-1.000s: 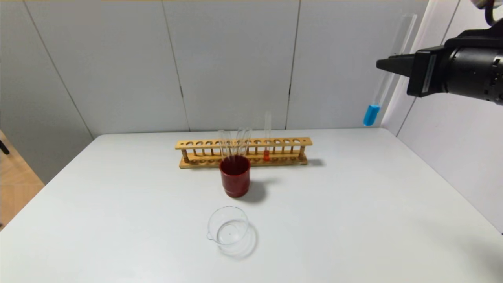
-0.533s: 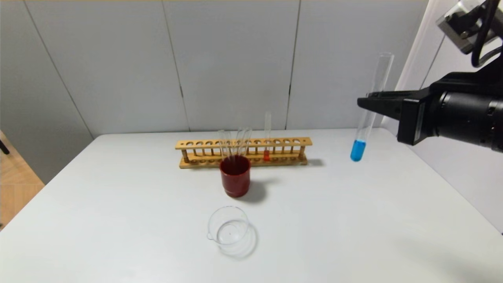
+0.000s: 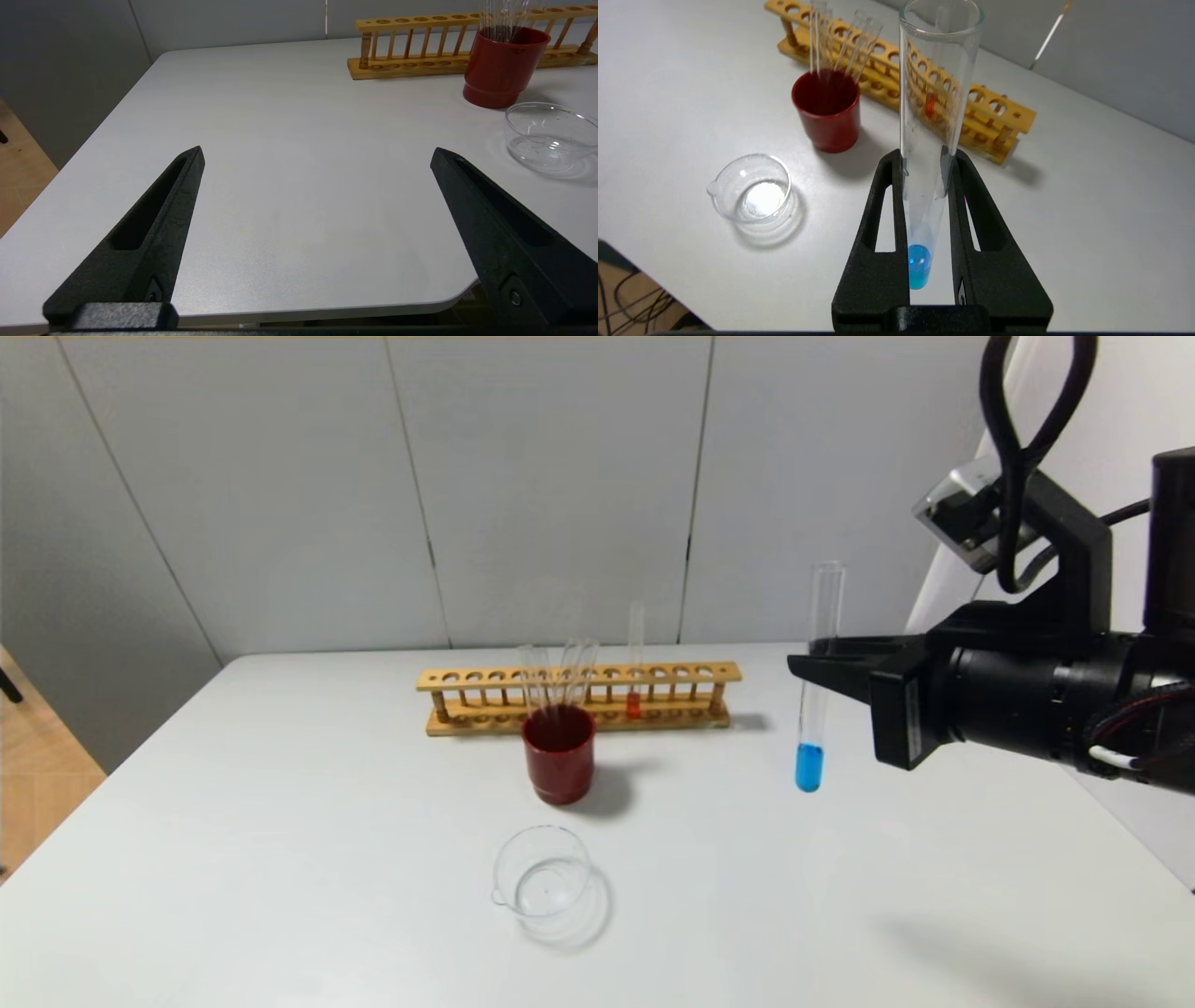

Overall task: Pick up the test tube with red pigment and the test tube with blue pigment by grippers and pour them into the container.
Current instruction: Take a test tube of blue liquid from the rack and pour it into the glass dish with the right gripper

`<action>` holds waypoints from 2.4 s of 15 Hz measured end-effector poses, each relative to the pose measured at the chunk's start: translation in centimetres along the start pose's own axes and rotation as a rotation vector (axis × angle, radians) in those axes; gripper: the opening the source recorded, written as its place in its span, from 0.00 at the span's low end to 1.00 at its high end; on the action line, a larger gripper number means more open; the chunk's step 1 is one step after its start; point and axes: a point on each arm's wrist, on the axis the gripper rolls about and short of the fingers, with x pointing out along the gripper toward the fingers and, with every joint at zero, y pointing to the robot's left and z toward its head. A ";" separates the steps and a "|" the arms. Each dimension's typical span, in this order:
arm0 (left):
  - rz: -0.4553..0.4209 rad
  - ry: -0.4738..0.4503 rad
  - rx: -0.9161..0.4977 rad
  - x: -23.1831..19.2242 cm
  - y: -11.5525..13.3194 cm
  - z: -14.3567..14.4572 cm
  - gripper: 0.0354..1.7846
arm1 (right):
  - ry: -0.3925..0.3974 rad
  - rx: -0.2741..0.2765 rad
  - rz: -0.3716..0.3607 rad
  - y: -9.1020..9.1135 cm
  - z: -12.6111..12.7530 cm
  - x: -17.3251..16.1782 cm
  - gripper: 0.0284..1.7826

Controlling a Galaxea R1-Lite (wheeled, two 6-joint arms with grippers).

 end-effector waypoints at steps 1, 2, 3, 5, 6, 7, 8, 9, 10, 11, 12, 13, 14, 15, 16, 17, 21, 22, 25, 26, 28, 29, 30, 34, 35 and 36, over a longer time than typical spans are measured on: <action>0.000 0.000 0.000 0.0 0.0 0.0 0.96 | 0.013 -0.002 0.006 0.2 -0.3 0.3 0.14; 0.000 0.000 0.000 0.0 0.0 0.0 0.96 | 0.026 -0.006 0.013 0.4 -0.5 0.7 0.14; 0.000 0.000 0.000 0.0 0.0 0.0 0.96 | 0.037 -0.009 0.019 0.6 -0.8 1.2 0.14; 0.000 0.000 0.000 0.0 0.0 0.0 0.96 | 0.052 -0.018 0.035 1.1 -1.2 2.0 0.14; 0.000 0.000 0.000 0.0 0.0 0.0 0.96 | 0.059 -0.022 0.043 1.4 -1.3 2.4 0.14; 0.000 0.000 0.000 0.0 0.0 0.0 0.96 | 0.063 -0.027 0.052 1.8 -1.5 2.9 0.14; 0.000 0.000 0.000 0.0 0.0 0.0 0.96 | 0.069 -0.033 0.057 2.1 -1.7 3.4 0.14; 0.000 0.000 0.000 0.0 0.0 0.0 0.96 | 0.077 -0.042 0.053 2.4 -1.9 4.0 0.14; 0.000 0.000 0.000 0.0 0.0 0.0 0.96 | 0.094 -0.050 0.048 2.8 -2.2 4.5 0.14; 0.000 0.000 0.000 0.0 0.0 0.0 0.96 | 0.110 -0.059 0.054 3.2 -2.6 5.0 0.14; 0.000 0.000 0.000 0.0 0.0 0.0 0.96 | 0.127 -0.068 0.068 3.7 -3.0 5.4 0.14; 0.000 0.000 0.000 0.0 0.0 0.0 0.96 | 0.143 -0.078 0.079 4.1 -3.3 5.8 0.14; 0.000 0.000 0.000 0.0 0.0 0.0 0.96 | 0.158 -0.087 0.089 4.5 -3.7 6.2 0.14; 0.000 0.000 0.000 0.0 0.0 0.0 0.96 | 0.171 -0.096 0.098 4.8 -4.0 6.5 0.14; 0.000 0.000 0.000 0.0 0.0 0.0 0.96 | 0.184 -0.105 0.107 5.1 -4.3 6.9 0.14; 0.000 0.000 0.000 0.0 0.0 0.0 0.96 | 0.195 -0.115 0.115 5.4 -4.5 7.2 0.14; 0.000 0.000 0.000 0.0 0.0 0.0 0.96 | 0.224 -0.186 0.140 6.3 -5.3 8.1 0.14; 0.000 0.000 0.000 0.0 0.0 0.0 0.96 | 0.231 -0.202 0.146 6.5 -5.5 8.4 0.14; 0.000 0.000 0.000 0.0 0.0 0.0 0.96 | 0.246 -0.262 0.174 7.4 -6.0 9.0 0.14; 0.000 0.000 0.000 0.0 0.0 0.0 0.96 | 0.251 -0.281 0.179 7.5 -6.2 9.2 0.14; 0.000 0.000 0.000 0.0 0.0 0.0 0.96 | 0.257 -0.327 0.188 7.6 -6.4 9.5 0.14; 0.000 0.000 0.000 0.0 0.0 0.0 0.96 | 0.259 -0.354 0.192 7.7 -6.5 9.6 0.14; 0.000 0.000 0.000 0.0 0.0 0.0 0.96 | 0.261 -0.385 0.195 7.7 -6.6 9.6 0.14; 0.000 0.000 0.000 0.0 0.0 0.0 0.96 | 0.247 -0.495 0.193 7.4 -6.1 10.0 0.14; -0.001 0.000 0.000 0.0 0.0 0.0 0.96 | 0.237 -0.521 0.188 7.5 -5.9 10.1 0.14; -0.001 0.000 0.000 0.0 0.0 0.0 0.96 | 0.231 -0.545 0.170 7.5 -5.8 10.3 0.14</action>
